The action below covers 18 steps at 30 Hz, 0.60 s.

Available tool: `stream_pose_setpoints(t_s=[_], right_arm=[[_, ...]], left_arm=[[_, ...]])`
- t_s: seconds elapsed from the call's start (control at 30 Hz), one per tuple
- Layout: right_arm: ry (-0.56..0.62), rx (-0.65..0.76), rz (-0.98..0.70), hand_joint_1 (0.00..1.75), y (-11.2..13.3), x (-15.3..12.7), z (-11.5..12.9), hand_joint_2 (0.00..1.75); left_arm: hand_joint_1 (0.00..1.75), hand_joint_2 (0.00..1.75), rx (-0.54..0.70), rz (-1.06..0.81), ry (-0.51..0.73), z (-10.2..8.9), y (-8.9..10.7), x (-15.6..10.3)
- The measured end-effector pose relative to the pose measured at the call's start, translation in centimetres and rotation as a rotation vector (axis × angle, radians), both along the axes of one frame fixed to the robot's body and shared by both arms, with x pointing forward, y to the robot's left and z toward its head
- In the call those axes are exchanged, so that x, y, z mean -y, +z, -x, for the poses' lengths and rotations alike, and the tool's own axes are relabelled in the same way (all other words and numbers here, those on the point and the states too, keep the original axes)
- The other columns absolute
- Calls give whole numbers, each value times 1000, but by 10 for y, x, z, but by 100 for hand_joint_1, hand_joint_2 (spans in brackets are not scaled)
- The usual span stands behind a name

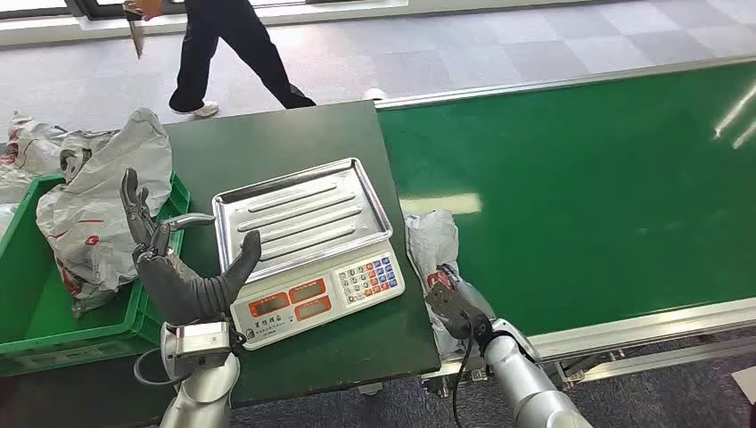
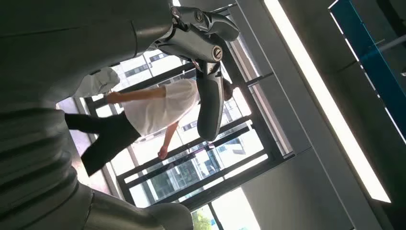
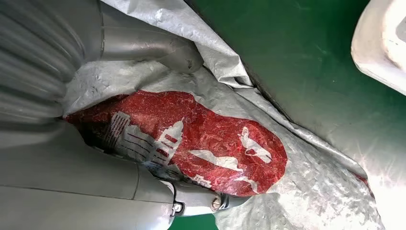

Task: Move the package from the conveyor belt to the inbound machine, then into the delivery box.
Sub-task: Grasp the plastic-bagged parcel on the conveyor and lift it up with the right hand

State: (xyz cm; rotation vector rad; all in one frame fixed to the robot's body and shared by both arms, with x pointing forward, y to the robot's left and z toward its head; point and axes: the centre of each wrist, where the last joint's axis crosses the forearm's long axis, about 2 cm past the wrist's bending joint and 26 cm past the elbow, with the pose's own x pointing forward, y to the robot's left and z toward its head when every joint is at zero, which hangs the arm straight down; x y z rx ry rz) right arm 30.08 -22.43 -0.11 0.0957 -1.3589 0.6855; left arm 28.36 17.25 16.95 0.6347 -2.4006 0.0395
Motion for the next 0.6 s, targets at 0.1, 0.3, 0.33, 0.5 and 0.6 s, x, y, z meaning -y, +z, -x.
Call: stream_pose_setpoints(t_s=[0.1, 0.3, 0.33, 0.5, 0.6], right_arm=[[-10, 14, -10, 175, 0, 0, 0, 175], [-26, 64, -19, 175, 3, 0, -4, 175], [-24, 73, -17, 175, 4, -1, -5, 175], [-21, 111, -4, 175, 9, -2, -10, 175], [-27, 128, -3, 175, 11, -3, -11, 175]], left_arm=[[0, 175, -3, 6, -2, -2, 1, 0], [0, 175, -12, 15, -11, -6, 4, 0], [0, 175, -12, 15, -10, -6, 4, 0], [0, 175, -11, 18, -3, -2, 3, -2], [0, 175, -9, 19, 0, -1, 3, -3]])
